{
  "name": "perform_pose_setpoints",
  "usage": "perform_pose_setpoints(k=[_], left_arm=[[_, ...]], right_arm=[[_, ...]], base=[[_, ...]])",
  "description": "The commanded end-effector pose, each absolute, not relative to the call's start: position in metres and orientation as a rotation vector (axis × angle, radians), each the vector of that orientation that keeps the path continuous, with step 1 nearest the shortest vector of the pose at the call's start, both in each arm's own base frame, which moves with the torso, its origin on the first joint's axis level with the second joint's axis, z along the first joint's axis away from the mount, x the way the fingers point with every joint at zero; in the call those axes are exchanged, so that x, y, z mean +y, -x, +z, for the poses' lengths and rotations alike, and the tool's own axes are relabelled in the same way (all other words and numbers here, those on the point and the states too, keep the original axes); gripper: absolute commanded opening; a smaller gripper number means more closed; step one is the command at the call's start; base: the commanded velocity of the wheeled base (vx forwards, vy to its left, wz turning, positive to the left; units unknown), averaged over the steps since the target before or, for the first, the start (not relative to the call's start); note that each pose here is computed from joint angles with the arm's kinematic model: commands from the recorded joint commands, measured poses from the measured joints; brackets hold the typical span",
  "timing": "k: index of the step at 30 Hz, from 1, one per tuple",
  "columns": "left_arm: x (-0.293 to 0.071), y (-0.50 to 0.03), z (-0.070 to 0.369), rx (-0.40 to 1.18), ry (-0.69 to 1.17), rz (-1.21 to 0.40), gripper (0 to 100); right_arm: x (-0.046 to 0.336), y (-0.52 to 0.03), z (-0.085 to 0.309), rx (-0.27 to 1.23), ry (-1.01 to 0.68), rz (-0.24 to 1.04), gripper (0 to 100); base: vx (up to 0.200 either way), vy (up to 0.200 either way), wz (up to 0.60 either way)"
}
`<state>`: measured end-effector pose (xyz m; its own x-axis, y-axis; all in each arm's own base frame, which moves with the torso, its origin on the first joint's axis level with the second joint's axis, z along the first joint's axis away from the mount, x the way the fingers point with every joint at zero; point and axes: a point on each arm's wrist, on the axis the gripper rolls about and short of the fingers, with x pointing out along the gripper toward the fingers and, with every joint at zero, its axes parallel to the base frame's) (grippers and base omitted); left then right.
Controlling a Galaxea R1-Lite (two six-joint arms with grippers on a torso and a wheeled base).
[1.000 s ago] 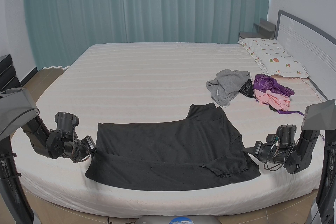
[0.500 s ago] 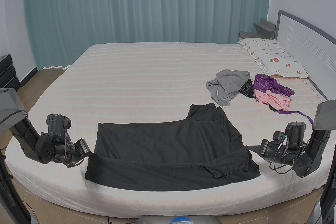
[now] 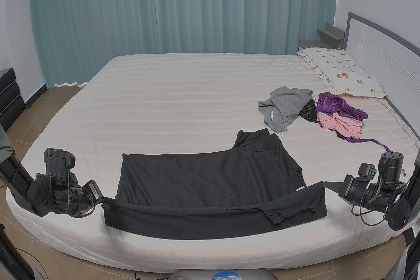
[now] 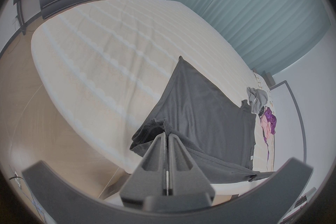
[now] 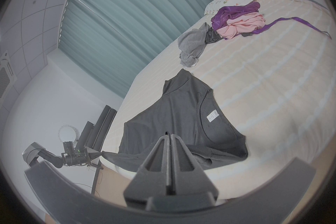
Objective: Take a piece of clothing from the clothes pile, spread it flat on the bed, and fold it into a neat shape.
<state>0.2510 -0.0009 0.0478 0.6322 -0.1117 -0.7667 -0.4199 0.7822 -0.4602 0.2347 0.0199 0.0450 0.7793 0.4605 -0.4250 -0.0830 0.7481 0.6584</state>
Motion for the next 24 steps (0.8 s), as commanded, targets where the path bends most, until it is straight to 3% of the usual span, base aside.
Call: perform_pose_setpoints(k=[1, 24], left_arm=[[-0.001, -0.240, 0.055, 0.868, 0.673, 0.181, 0], [0.001, -0.197, 0.059, 0.895, 0.702, 0.152, 0]], right_arm=[[0.018, -0.220, 0.057, 0.581, -0.663, 0.323, 0], [0.007, -0.181, 0.058, 0.652, -0.689, 0.256, 0]], base=[[0.000, 0.000, 0.00], [0.000, 0.000, 0.00]])
